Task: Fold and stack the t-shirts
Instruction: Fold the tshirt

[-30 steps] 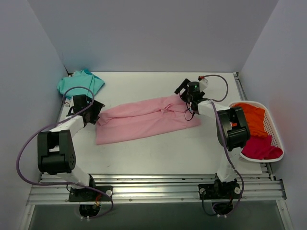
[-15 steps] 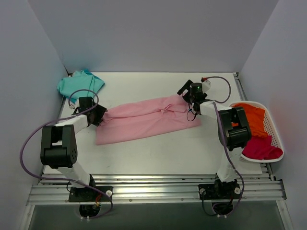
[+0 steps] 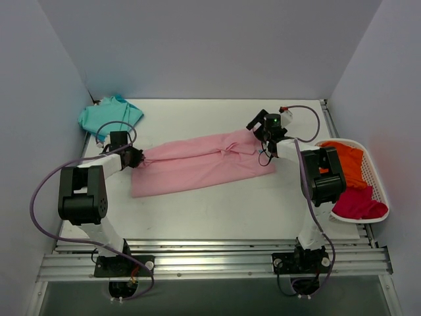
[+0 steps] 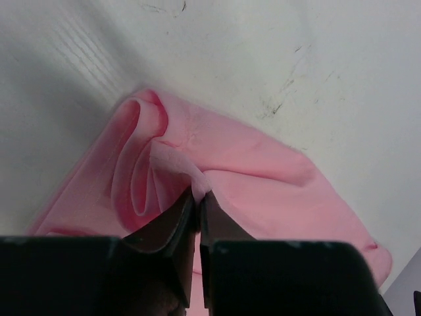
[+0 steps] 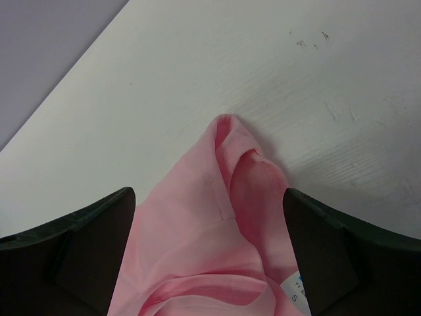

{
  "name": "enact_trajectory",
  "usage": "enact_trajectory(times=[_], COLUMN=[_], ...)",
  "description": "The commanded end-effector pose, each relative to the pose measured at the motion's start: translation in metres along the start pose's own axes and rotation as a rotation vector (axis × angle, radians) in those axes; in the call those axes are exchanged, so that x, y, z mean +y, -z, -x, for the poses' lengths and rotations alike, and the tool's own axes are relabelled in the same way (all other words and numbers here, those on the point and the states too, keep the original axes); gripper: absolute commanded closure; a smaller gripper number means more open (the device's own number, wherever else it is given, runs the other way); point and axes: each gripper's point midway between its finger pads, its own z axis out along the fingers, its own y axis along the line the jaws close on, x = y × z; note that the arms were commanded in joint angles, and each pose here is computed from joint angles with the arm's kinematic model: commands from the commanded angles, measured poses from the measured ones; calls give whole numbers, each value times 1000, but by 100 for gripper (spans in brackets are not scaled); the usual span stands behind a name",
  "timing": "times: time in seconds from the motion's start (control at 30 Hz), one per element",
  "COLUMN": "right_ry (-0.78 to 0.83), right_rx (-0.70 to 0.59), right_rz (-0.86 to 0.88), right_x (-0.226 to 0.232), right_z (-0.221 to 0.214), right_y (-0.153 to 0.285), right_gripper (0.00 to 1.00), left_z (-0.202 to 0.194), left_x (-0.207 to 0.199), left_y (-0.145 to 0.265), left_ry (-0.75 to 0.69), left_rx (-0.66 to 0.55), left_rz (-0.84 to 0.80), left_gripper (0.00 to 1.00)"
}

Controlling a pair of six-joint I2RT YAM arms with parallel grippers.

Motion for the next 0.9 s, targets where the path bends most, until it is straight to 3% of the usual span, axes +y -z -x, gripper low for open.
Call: enact_trajectory(times=[0.0, 0.23, 0.37, 0.4, 0.6, 0.7, 0.73, 0.77, 0.83, 0.87], right_ry=[-10, -11, -16, -17, -20, -19, -20, -19, -18, -18], right_rx=[-11, -5, -2, -2, 4, 12, 11, 12, 13, 13], right_rz=[10, 17, 25, 26, 28, 31, 32, 31, 32, 32], right_x=[0, 2, 5, 5, 3, 3, 3, 3, 3, 3], right_z=[1, 1, 1, 1, -1, -3, -2, -3, -3, -2], right_y=[-5, -6, -6, -6, -6, -6, -6, -6, -4, -3], right_gripper=[10, 10, 10, 10, 10, 10, 10, 10, 10, 10], left_z=[19, 47, 64, 52, 35, 23, 15, 11, 7, 3], left_x=[-21, -59, -81, -90, -69, -48, -31, -24, -13, 3], left_y=[6, 42, 51, 51, 60, 72, 72, 74, 81, 81], left_ry=[-32, -134, -273, -326, -527, -572, -580, -583, -576, -576], left_rx=[-49, -107, -133, -114, -159, -205, -195, -191, -207, -198], left_rz=[-25, -70, -70, -81, 104, 188, 225, 239, 264, 298], left_gripper=[90, 97, 97, 97, 96, 91, 88, 71, 52, 34])
